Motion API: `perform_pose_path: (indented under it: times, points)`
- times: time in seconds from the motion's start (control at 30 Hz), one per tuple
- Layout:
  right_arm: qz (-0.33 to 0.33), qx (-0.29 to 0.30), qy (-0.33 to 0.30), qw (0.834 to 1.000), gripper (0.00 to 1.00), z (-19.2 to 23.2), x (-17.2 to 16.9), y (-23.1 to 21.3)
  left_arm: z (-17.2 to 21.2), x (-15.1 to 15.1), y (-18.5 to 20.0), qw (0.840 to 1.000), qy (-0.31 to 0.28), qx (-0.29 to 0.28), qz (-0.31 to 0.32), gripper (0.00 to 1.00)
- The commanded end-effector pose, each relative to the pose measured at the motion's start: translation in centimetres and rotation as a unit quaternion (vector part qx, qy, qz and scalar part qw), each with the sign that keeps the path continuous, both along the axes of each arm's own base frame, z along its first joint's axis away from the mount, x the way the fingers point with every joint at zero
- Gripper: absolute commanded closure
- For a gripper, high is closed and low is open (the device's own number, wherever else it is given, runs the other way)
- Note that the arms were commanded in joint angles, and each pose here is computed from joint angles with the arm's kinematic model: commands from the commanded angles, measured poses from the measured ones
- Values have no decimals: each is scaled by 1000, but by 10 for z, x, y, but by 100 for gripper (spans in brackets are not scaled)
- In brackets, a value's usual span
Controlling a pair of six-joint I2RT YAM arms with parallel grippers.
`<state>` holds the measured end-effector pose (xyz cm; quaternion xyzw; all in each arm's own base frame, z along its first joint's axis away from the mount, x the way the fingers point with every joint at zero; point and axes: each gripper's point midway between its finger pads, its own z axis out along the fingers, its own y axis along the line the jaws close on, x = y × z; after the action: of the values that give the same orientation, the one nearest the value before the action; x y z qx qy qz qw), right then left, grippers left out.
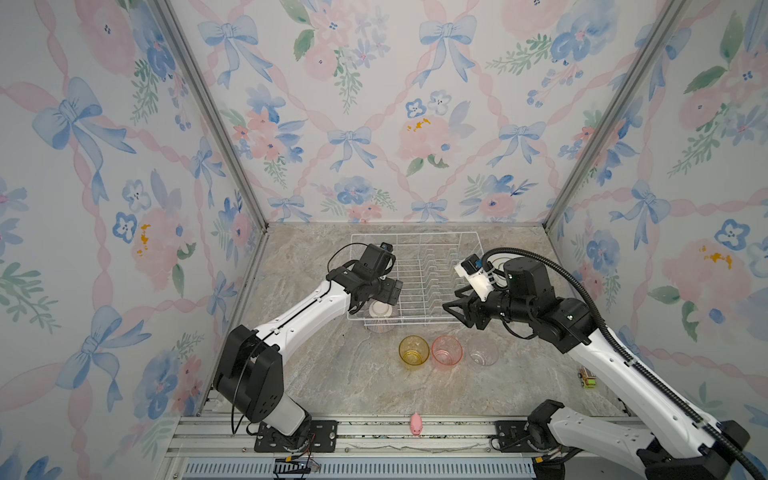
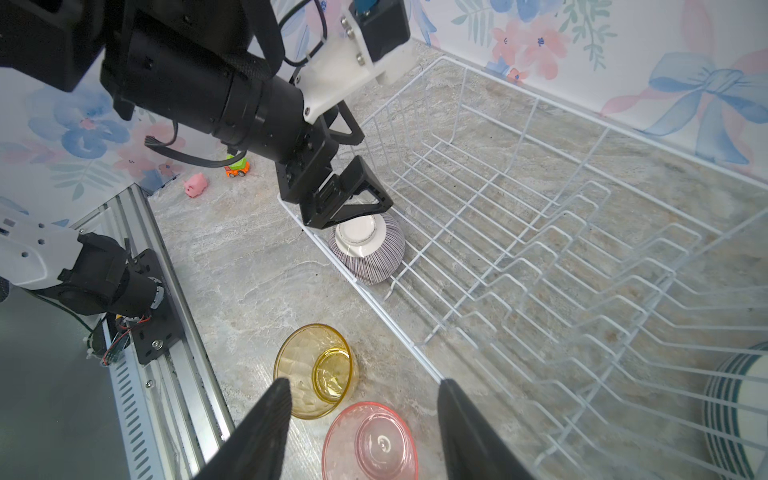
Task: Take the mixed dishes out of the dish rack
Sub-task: 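Raise the right gripper from the yellow cup while the left lowers onto the striped bowl, then close the left gripper on the striped bowl rim while the right approaches it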
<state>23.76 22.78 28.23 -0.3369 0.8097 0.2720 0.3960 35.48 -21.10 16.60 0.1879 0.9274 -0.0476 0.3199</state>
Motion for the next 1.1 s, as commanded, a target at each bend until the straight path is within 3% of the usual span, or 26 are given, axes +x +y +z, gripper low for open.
perform_pose_path:
  times: [0.0, 0.23, 0.47, 0.6, 1.07]
  points:
    - [-6, 21, -5, 1000, 41, 6, 1, -3, -16, -12, 5, 999, 35, 26, -5, 3]
    - [-13, 23, 5, 1000, 41, -1, 4, -5, -38, -24, 4, 997, 70, 21, -4, 16]
    - [-12, 29, 13, 999, 41, -7, 11, -1, -59, -35, 3, 994, 105, 20, -7, 20]
    - [-29, 39, 19, 999, 42, -11, 25, 2, -70, -37, 2, 992, 122, 23, -8, 31]
    - [-15, 63, 159, 985, 43, -56, 64, 43, -80, -38, -1, 990, 136, 24, -12, 34]
